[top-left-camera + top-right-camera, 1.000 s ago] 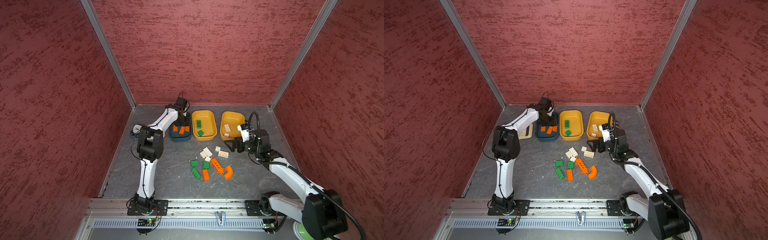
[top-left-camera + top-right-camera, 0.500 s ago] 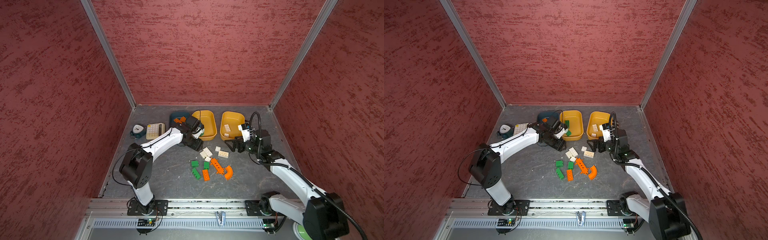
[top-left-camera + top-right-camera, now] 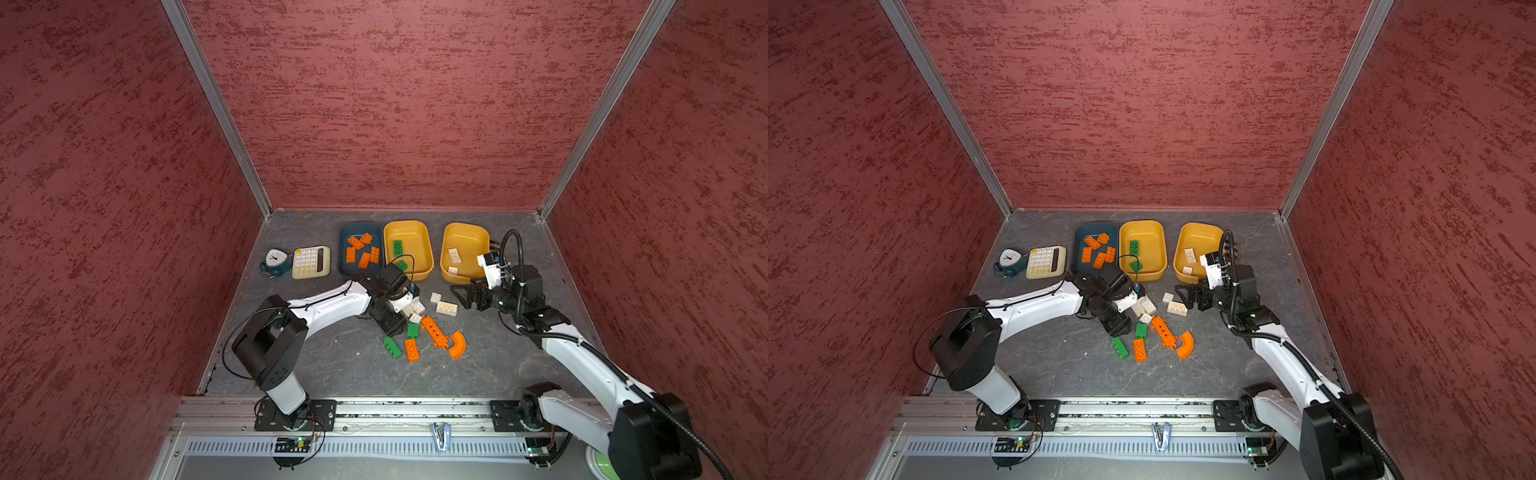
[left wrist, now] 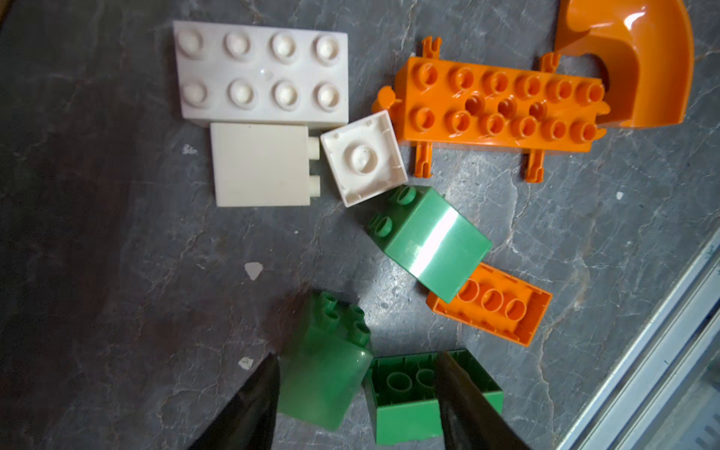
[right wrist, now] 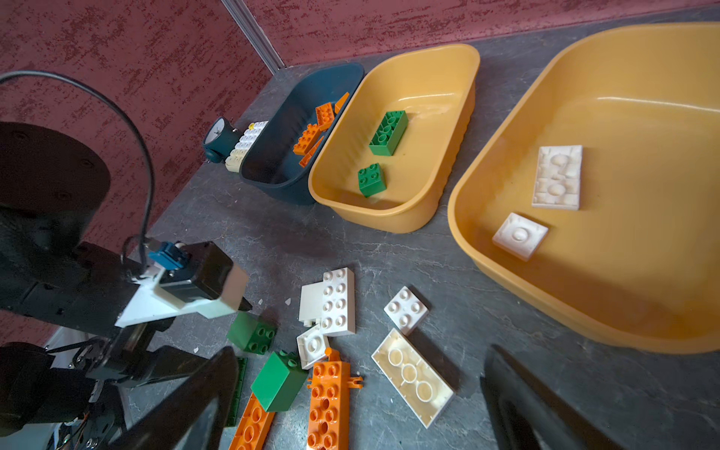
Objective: Sort the legos into containers by color
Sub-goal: Pick up the lego from the center of the table.
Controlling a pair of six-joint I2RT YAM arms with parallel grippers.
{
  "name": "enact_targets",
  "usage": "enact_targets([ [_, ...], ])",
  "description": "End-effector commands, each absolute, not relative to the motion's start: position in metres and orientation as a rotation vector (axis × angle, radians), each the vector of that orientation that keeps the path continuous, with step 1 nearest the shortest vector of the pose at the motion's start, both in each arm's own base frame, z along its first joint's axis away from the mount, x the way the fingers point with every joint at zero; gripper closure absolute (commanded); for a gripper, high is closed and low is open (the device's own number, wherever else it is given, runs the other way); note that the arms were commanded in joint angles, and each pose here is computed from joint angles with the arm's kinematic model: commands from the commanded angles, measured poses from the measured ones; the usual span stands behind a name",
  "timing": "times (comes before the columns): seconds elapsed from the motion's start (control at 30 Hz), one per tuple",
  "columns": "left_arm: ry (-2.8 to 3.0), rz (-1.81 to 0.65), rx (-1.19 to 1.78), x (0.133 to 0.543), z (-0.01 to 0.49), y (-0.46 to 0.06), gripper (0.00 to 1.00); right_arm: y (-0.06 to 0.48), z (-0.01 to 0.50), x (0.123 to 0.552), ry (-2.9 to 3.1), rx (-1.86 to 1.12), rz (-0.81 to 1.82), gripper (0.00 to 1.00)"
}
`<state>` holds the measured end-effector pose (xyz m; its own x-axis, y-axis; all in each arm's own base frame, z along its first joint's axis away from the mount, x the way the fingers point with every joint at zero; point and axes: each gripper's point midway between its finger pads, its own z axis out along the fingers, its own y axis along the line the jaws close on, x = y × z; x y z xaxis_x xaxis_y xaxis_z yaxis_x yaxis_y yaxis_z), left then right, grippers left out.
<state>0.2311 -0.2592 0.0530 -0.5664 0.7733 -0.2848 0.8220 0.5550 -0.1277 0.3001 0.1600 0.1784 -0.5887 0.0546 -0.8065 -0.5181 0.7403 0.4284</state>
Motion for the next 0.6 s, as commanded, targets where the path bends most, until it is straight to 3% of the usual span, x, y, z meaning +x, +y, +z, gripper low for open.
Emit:
enact_targets([
  [0.0,2.58,-0.288,1.392,0.236,0.039,-0.255,0.38,0.161,0.183,0.298,2.033,-0.369,0.826,0.01],
  [0.43,2.654,-0.176,1.453,0.228,0.019,-0.238,0.52,0.161,0.183,0.298,2.034,-0.371,0.822,0.01],
  [0.57,2.654,-0.176,1.453,0.229,0.023,-0.238,0.73,0.161,0.184,0.298,2.034,-0.373,0.82,0.01],
])
